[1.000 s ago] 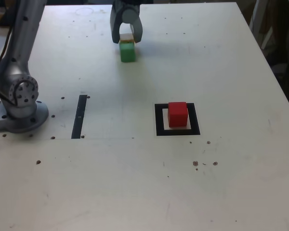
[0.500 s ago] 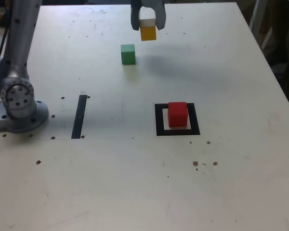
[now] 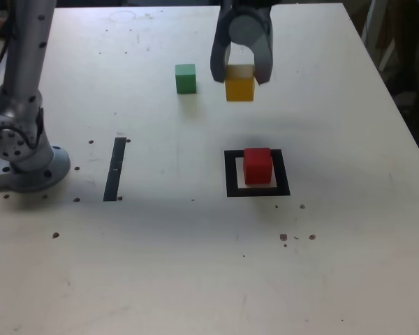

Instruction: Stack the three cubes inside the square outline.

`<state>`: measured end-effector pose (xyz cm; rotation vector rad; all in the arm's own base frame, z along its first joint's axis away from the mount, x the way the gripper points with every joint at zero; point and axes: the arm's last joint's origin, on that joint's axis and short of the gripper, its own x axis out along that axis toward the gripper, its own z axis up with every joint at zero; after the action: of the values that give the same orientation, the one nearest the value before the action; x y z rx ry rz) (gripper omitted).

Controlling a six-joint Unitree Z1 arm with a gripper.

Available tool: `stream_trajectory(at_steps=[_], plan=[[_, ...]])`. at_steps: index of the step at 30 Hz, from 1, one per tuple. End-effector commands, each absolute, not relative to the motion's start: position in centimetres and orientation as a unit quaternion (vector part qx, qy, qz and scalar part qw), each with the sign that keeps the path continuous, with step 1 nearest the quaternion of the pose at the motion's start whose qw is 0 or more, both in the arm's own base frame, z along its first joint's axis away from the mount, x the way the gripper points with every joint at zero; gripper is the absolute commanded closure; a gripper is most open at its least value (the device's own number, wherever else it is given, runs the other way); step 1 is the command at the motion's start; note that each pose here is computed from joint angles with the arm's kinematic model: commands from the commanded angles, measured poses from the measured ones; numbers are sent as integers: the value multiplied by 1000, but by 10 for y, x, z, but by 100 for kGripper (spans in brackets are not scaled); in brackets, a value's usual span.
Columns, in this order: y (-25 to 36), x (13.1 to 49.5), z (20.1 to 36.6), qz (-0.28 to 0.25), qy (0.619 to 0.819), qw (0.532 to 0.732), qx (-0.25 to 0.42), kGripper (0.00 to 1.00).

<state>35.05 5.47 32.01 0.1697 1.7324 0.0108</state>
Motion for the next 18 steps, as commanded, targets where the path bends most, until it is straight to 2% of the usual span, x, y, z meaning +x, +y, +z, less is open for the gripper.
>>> stream_trajectory(at_steps=[1, 8, 18], plan=[[44, 349, 320, 3, 762, 644, 74, 68], [12, 355, 305, -1, 769, 634, 78, 68], [4, 371, 284, -9, 771, 632, 71, 68]])
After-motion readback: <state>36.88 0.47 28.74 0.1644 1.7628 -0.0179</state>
